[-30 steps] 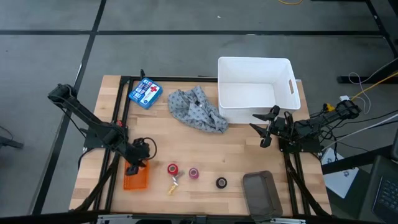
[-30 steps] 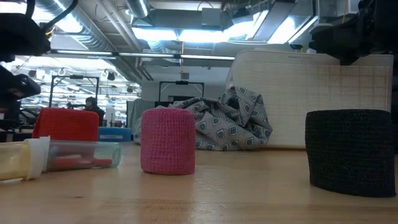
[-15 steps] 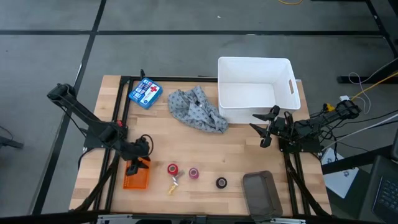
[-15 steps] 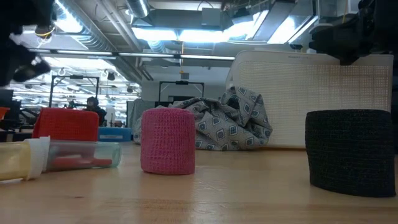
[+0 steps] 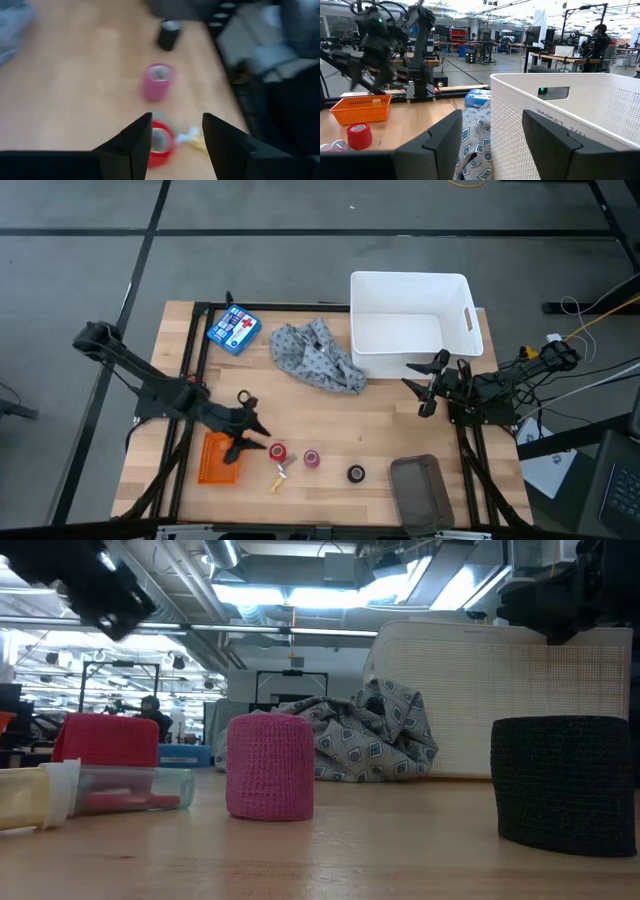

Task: Pick & place medical supplies in basket/bin
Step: Adjust the red bandage

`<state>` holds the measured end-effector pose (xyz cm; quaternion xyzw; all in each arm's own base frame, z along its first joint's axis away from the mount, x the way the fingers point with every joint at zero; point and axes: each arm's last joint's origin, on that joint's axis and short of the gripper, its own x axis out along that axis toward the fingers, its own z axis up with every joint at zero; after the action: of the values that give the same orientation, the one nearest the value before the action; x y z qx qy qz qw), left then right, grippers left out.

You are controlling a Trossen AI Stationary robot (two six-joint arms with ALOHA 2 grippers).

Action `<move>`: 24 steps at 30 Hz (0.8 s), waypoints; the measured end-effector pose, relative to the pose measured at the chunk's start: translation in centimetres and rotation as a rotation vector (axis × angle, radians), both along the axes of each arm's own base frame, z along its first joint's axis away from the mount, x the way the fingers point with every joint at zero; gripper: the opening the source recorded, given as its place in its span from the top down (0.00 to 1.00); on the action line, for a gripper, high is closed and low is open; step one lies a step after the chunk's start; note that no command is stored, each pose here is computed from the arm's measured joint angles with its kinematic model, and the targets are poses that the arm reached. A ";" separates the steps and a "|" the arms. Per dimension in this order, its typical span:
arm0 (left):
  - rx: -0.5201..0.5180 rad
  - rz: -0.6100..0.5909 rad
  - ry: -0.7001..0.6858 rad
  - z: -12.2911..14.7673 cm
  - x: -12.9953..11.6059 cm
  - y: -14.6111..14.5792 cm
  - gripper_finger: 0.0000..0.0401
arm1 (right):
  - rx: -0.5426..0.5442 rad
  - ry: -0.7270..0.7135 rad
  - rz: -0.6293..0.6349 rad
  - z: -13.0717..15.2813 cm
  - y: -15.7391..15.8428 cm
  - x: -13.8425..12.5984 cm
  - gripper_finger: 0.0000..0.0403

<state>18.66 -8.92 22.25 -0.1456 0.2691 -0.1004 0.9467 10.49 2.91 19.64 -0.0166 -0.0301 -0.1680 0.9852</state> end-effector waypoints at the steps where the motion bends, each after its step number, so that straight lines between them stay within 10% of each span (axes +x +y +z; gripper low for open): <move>1: 0.004 0.032 0.024 -0.2 0.6 0.4 0.57 | 0.000 0.000 0.000 0.0 0.0 0.0 0.48; 24: -0.025 -0.035 0.496 -5.3 10.9 2.3 0.49 | 0.048 -0.007 0.007 -0.1 0.0 0.0 0.48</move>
<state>29.53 -6.59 16.99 -0.1730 0.4942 -0.0813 0.8481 10.53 2.94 19.52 0.0080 -0.0295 -0.1652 0.9858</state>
